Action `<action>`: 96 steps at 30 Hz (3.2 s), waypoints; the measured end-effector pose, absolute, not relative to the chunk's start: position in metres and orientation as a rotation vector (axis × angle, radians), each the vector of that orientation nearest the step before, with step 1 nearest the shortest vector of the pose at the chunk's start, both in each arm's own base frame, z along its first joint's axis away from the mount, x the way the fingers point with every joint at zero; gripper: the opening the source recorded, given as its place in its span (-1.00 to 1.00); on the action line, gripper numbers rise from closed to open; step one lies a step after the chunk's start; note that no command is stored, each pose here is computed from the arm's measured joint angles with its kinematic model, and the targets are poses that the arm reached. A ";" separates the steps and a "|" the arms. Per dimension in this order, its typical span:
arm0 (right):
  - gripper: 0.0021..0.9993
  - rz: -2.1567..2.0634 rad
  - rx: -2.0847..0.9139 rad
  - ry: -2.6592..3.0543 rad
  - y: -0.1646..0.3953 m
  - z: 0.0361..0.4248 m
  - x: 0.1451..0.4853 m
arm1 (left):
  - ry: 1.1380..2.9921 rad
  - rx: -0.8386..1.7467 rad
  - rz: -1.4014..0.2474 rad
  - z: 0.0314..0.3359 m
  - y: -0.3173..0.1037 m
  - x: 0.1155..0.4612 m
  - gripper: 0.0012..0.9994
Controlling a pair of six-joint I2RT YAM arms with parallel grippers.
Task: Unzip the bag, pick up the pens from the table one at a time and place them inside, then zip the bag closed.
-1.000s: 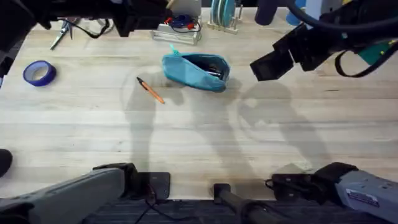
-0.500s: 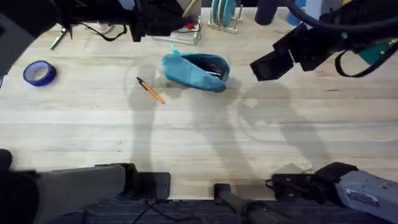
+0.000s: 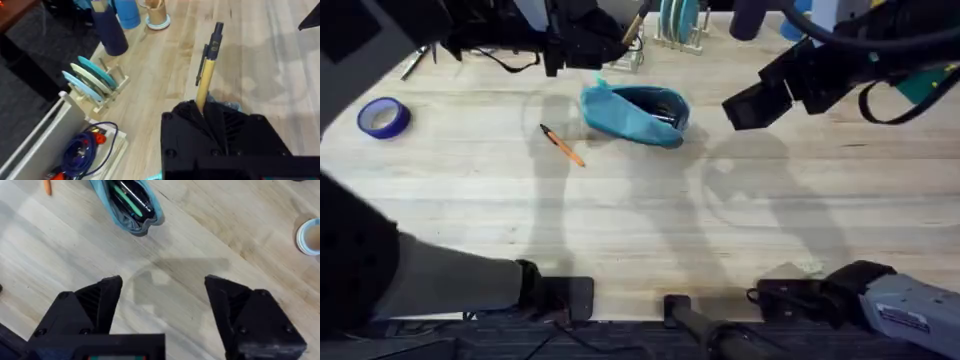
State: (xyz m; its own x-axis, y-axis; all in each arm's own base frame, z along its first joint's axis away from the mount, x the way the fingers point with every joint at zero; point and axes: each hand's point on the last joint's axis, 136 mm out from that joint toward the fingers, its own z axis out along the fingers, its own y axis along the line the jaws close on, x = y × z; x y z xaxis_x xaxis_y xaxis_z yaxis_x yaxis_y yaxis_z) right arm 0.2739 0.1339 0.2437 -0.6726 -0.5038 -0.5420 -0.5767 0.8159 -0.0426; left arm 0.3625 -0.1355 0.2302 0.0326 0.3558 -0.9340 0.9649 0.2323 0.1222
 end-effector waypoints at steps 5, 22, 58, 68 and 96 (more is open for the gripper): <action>1.00 0.178 -0.796 2.451 0.134 0.244 0.274 | 1.519 1.281 -0.845 0.214 -0.138 0.367 -0.92; 1.00 0.178 -0.796 2.451 0.134 0.244 0.274 | 1.546 1.323 -0.901 0.194 -0.154 0.363 -0.92; 1.00 0.177 -0.796 2.451 0.134 0.244 0.274 | 1.726 1.329 -0.912 0.134 -0.148 0.374 -0.92; 0.99 0.178 -0.796 2.451 0.134 0.244 0.274 | 1.726 1.332 -0.907 0.133 -0.148 0.375 0.51; 0.99 0.178 -0.796 2.451 0.134 0.244 0.274 | 2.029 1.049 -0.710 0.187 -0.116 0.440 0.99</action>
